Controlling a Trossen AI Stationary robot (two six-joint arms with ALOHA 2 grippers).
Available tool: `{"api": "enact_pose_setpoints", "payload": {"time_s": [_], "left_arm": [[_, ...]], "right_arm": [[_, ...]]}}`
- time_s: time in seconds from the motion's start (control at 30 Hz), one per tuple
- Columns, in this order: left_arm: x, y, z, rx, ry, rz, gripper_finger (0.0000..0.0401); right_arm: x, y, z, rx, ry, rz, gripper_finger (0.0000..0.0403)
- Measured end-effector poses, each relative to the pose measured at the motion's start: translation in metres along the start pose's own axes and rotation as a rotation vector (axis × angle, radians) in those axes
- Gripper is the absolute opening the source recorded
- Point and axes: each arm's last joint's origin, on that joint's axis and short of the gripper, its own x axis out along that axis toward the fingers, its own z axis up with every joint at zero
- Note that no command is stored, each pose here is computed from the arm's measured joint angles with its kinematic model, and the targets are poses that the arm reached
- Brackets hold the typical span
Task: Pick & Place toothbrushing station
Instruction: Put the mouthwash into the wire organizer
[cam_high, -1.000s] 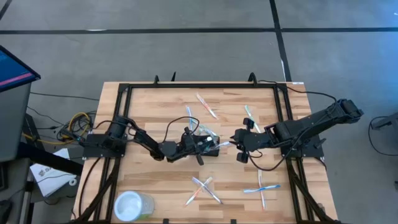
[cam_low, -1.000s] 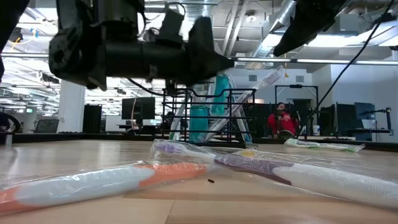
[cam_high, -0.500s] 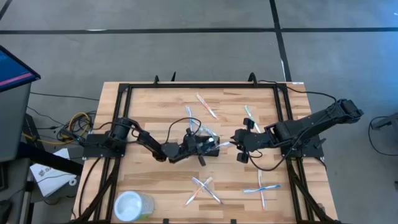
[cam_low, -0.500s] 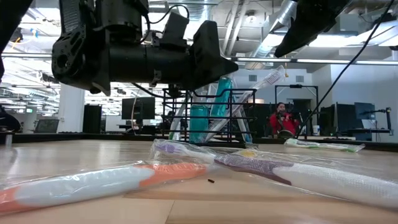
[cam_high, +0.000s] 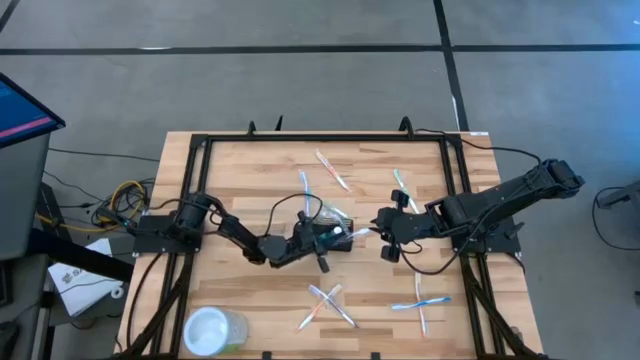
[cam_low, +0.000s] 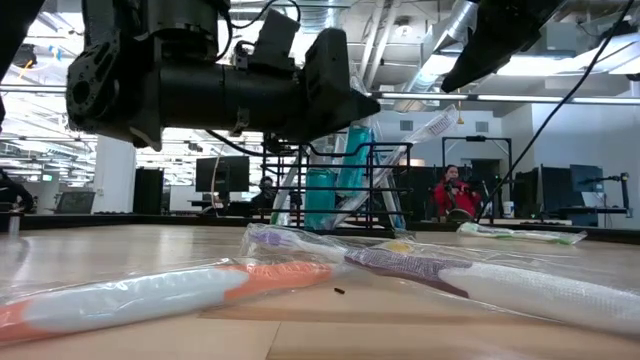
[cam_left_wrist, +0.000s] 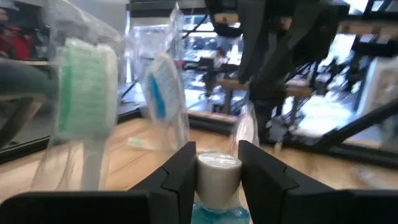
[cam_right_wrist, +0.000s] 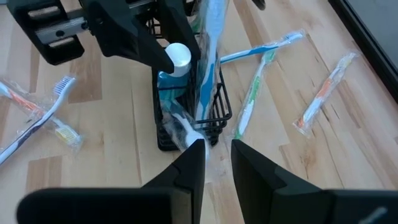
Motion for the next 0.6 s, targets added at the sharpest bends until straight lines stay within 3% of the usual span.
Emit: {"api": "enact_pose_setpoints", "payload": {"time_s": [0.13, 0.6], "left_arm": [[-0.0050, -0.0039, -0.0004, 0.012, 0.004, 0.043, 0.0101], [-0.0089, -0.0081, 0.0011, 0.005, 0.000, 0.039, 0.0102]], "right_arm": [[0.0000, 0.0001, 0.0000, 0.001, 0.001, 0.003, 0.0069], [0.0000, 0.0001, 0.0000, 0.003, 0.001, 0.003, 0.0069]]}}
